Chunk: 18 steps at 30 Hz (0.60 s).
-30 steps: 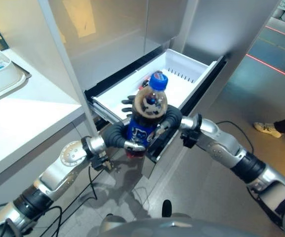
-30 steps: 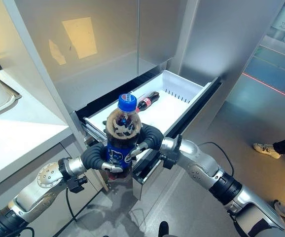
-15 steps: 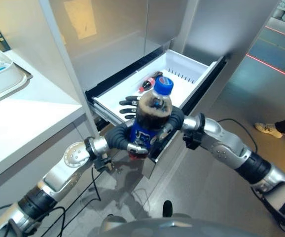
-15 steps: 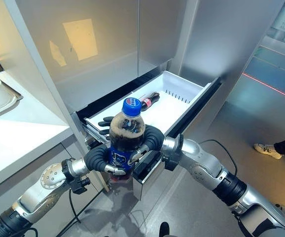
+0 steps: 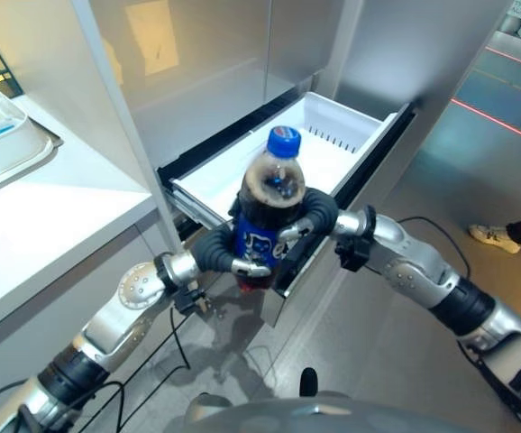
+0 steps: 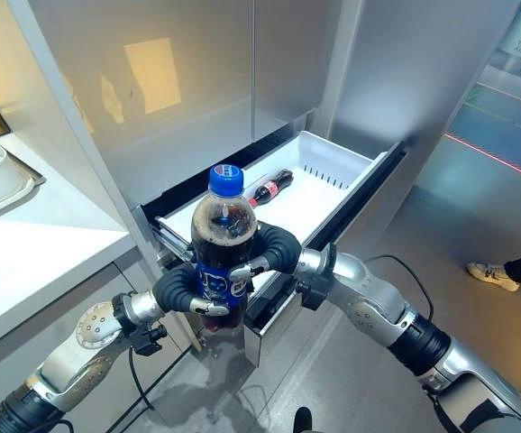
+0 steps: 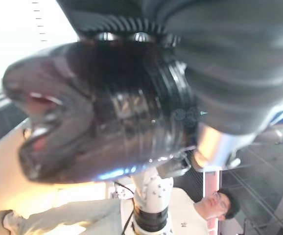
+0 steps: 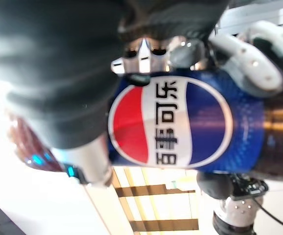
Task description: Take the drinks into the refrigerator
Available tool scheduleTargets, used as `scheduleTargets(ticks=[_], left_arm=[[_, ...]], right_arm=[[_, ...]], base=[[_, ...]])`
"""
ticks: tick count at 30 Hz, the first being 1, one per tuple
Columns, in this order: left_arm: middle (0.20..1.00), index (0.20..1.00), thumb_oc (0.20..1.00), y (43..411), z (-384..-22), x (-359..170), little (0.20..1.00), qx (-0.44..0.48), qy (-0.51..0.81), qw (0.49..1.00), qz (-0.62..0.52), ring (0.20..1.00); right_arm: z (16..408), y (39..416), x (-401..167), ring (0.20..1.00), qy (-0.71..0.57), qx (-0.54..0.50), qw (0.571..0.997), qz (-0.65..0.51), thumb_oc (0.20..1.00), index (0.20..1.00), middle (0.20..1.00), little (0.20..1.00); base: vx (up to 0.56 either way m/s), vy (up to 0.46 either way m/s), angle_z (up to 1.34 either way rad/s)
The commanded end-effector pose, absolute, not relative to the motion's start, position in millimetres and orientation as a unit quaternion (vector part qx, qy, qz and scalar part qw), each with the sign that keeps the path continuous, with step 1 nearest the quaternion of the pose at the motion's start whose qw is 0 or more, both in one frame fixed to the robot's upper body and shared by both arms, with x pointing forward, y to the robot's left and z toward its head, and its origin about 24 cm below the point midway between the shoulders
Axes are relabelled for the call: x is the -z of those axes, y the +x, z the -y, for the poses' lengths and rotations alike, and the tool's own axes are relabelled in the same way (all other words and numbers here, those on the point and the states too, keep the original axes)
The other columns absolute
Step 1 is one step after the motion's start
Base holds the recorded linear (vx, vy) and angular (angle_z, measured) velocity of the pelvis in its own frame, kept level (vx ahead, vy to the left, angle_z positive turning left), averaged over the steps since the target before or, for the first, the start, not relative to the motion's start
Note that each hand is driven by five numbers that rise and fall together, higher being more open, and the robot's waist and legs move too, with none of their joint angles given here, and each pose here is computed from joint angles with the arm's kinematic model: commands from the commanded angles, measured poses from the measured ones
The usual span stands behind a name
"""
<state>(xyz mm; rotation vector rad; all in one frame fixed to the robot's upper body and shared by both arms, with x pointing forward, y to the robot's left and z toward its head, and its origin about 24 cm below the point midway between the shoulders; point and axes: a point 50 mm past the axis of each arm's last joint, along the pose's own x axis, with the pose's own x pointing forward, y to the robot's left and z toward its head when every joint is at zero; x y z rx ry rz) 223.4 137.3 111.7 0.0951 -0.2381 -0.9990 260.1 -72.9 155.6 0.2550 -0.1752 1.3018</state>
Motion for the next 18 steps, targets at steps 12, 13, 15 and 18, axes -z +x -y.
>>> scheduleTargets(ticks=[12, 13, 15, 18], left_arm=[[1.000, 1.000, 1.000, 229.4, -128.3, -135.1, 1.000, 0.464, 0.037, 0.864, 0.193, 1.000], [1.000, 1.000, 1.000, 229.4, -128.3, -135.1, 1.000, 0.464, 0.037, 0.864, 0.193, 1.000], [1.000, 1.000, 1.000, 228.4, -129.9, -133.7, 1.000, 0.462, 0.036, 0.866, 0.190, 1.000], [1.000, 1.000, 1.000, 227.8, -131.3, -131.7, 1.000, 0.461, 0.031, 0.868, 0.183, 1.000]], right_arm=[[37.3, 227.8, -187.4, 0.200, 0.237, -0.669, 0.688, 0.152, 0.200, 0.200, 0.200, 0.200], [37.3, 227.8, -187.4, 0.200, 0.237, -0.669, 0.688, 0.152, 0.200, 0.200, 0.200, 0.200], [40.5, 230.5, -186.8, 0.200, 0.247, -0.655, 0.697, 0.158, 0.200, 0.200, 0.200, 0.200], [44.2, 233.7, -187.4, 0.200, 0.253, -0.640, 0.706, 0.166, 0.200, 0.200, 0.200, 0.200]], base=[[0.00, 0.000, 0.00], [0.00, 0.000, 0.00], [0.00, 0.000, 0.00], [0.00, 0.000, 0.00]])
